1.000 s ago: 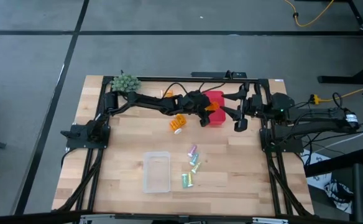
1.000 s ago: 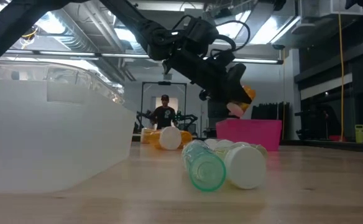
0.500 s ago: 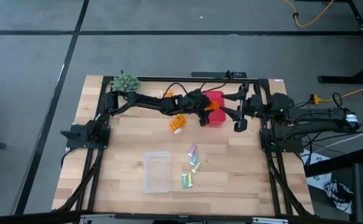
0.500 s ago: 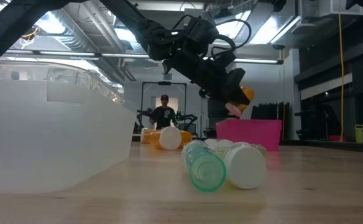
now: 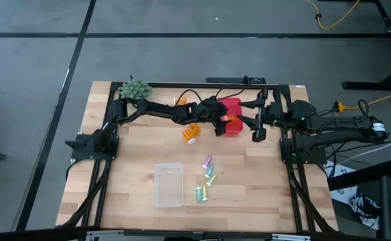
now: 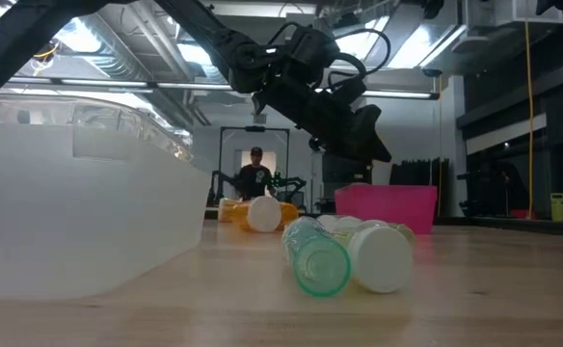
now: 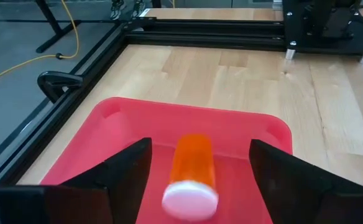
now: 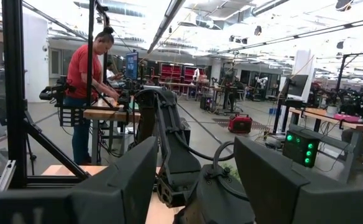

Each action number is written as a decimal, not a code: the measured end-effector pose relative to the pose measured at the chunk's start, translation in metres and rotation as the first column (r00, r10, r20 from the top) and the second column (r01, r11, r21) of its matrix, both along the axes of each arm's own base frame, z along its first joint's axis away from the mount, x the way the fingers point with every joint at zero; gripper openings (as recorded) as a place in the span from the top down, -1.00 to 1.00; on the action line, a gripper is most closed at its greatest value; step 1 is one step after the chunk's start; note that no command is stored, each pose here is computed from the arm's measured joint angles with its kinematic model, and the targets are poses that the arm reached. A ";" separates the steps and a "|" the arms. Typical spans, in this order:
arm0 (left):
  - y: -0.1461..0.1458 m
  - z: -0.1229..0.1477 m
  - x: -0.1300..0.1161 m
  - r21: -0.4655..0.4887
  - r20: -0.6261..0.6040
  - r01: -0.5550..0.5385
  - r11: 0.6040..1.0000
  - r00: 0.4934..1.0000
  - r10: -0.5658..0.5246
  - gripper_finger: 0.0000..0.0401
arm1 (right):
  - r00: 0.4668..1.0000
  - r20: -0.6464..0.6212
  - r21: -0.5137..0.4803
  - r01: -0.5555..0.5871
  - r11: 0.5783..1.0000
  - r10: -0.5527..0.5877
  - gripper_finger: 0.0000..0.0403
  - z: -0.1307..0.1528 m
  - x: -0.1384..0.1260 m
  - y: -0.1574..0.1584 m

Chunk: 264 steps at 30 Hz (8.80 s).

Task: Pick and place medicine bottles into bin by pill shape (circle, oval)
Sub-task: Put the large orange pill bottle into the red bin

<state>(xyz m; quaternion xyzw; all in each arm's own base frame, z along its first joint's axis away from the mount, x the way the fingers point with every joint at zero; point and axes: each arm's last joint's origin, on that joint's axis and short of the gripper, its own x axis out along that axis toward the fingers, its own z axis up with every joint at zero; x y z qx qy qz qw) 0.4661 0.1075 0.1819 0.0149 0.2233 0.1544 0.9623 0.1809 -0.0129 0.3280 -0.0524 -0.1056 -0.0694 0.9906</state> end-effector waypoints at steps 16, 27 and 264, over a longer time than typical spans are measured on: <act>0.000 0.001 -0.017 -0.015 -0.209 -0.023 1.000 0.978 0.019 -0.32 | 1.000 0.000 -0.008 0.003 1.000 -0.003 -0.08 0.000 0.000 0.000; 0.007 0.095 -0.083 0.199 -0.324 -0.230 0.953 0.902 0.285 -0.29 | 1.000 0.003 -0.053 0.015 0.998 -0.015 -0.08 0.002 -0.002 0.000; 0.026 0.039 -0.050 -0.184 0.090 0.039 0.982 0.996 -0.023 0.16 | 0.998 0.016 -0.040 0.060 0.997 -0.059 -0.08 0.003 -0.003 -0.001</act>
